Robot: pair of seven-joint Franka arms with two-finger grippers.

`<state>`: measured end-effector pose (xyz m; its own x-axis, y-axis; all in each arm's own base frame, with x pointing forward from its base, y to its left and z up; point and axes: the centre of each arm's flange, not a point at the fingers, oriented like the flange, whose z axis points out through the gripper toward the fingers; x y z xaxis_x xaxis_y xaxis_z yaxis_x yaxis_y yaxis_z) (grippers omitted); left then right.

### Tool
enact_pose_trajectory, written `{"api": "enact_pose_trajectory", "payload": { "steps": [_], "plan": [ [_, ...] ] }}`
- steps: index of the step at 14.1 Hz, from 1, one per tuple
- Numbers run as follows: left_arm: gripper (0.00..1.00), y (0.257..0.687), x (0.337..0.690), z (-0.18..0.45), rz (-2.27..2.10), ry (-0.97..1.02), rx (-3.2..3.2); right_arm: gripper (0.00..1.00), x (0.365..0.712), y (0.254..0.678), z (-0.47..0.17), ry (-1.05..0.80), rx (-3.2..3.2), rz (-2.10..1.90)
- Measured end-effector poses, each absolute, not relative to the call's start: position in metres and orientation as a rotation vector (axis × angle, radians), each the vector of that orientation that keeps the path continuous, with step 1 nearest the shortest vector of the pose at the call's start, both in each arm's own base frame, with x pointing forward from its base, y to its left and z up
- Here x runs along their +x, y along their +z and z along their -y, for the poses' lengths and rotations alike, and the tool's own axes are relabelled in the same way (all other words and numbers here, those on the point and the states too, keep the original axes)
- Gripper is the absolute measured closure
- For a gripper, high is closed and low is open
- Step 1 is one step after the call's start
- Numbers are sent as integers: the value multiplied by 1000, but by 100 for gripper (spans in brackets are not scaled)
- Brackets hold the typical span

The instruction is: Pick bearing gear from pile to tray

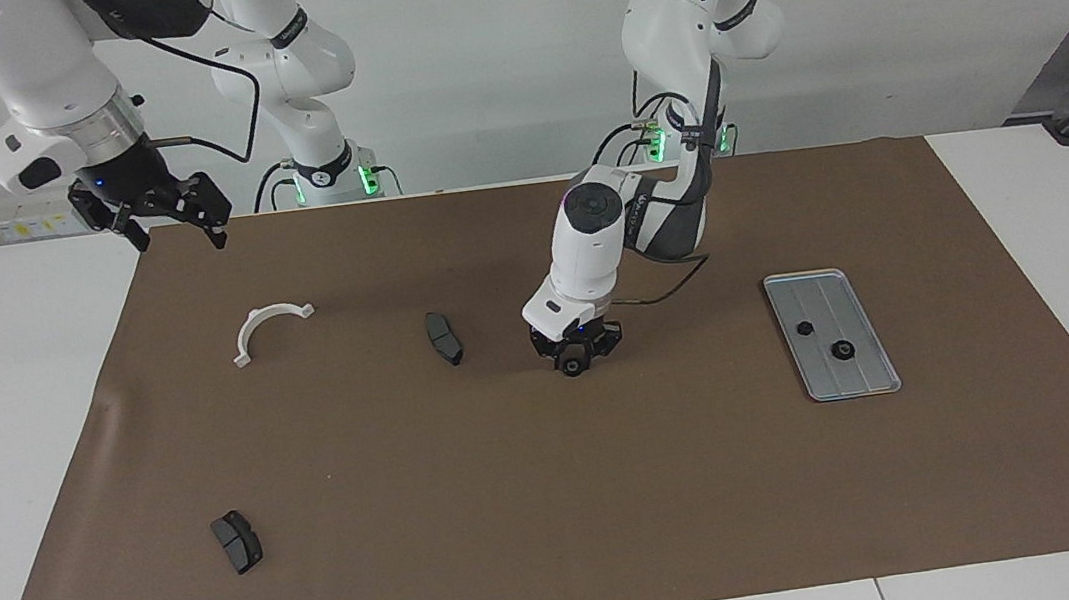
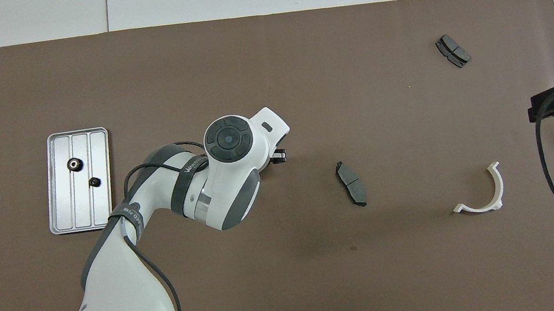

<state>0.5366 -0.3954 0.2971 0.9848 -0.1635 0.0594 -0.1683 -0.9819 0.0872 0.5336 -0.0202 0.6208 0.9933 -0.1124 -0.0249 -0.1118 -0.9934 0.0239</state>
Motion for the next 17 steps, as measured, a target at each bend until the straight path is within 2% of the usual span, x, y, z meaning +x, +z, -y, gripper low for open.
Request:
{"api": "enact_pose_trajectory", "payload": {
  "steps": [2,11,14,17],
  "plan": [
    [65,297,537,395,254,80,3038,0,534,621,20,-40,3114,175],
    [65,301,546,385,219,83,3049,0,534,621,19,-39,3115,172],
    [65,332,593,327,59,88,3087,0,534,621,15,-39,3133,167],
    [65,375,632,224,4,69,3101,0,534,621,15,-39,3136,167]
  ]
}}
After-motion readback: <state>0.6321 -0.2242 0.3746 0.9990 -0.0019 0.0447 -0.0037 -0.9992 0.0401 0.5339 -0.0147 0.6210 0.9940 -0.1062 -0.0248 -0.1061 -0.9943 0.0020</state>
